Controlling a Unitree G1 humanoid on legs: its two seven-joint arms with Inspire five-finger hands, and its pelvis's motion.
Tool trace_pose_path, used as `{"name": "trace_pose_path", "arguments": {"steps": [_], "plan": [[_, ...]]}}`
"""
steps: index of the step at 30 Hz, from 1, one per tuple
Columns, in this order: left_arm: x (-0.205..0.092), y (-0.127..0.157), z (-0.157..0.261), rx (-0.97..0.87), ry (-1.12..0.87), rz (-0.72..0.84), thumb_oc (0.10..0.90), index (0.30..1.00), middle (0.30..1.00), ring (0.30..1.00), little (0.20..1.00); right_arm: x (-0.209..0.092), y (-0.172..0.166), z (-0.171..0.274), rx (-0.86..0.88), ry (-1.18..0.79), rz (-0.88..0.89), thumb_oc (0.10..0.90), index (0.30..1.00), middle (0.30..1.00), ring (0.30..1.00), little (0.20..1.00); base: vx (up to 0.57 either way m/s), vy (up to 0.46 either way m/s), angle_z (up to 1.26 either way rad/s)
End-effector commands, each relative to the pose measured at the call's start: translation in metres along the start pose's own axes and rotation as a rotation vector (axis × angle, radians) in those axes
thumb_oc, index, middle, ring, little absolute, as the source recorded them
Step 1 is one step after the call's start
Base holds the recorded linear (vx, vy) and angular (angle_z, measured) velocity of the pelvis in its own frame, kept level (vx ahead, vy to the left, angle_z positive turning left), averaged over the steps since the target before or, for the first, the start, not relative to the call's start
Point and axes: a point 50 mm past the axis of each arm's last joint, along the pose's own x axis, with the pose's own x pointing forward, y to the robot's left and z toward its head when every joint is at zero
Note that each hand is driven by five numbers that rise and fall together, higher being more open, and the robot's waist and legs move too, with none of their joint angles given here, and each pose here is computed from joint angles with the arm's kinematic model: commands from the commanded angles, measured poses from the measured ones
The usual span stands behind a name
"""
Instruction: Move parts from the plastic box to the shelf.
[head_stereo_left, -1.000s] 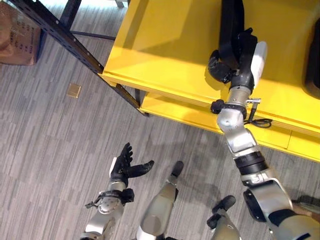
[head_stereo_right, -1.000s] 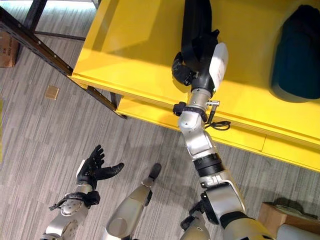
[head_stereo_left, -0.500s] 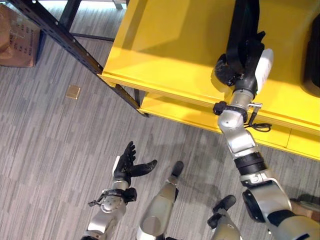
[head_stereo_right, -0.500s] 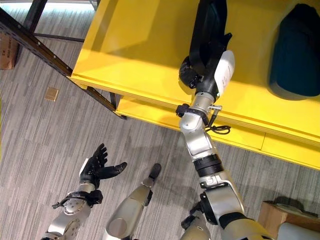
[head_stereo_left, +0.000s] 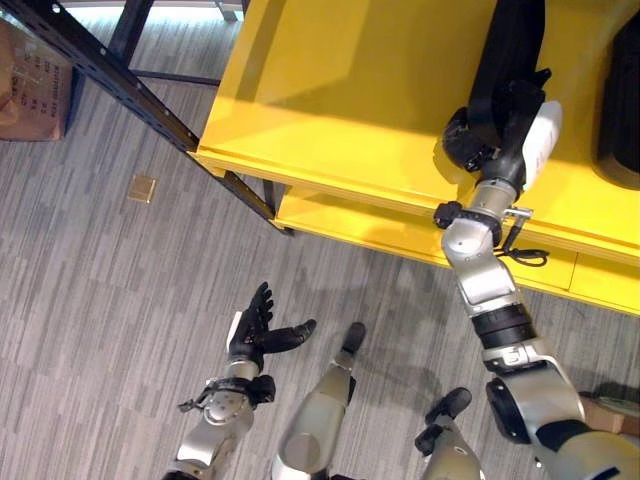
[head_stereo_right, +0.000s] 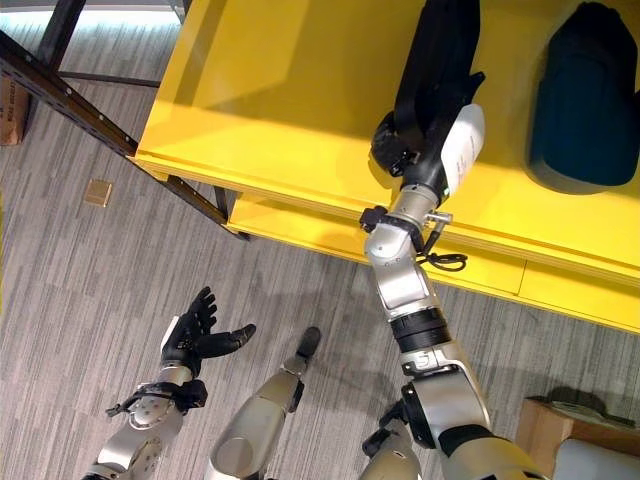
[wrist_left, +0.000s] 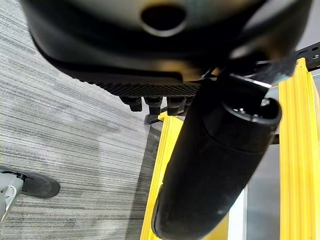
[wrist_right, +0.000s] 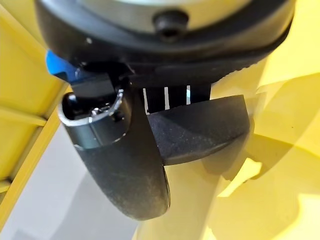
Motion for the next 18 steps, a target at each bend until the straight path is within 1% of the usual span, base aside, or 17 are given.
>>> {"name": "trace_pose_path", "arguments": {"steps": [1, 11, 18], "plan": [[-0.008, 0.006, 0.027, 0.009, -0.162, -0.015, 0.9, 1.0, 1.0, 1.0, 1.0, 0.012, -0.004, 0.043, 0.055, -0.235, -0.013, 0.4, 0.3, 0.3, 0.3, 0.3, 0.0, 0.0, 0.0], [-0.01, 0.011, 0.025, 0.009, -0.157, -0.001, 0.9, 1.0, 1.0, 1.0, 1.0, 0.007, 0.012, 0.065, 0.076, -0.331, 0.112, 0.4, 0.3, 0.3, 0.3, 0.3, 0.0, 0.0, 0.0], [-0.01, 0.013, 0.025, 0.006, -0.156, 0.004, 0.9, 1.0, 1.0, 1.0, 1.0, 0.008, 0.014, 0.067, 0.076, -0.335, 0.119, 0.4, 0.3, 0.3, 0.3, 0.3, 0.0, 0.0, 0.0]]}}
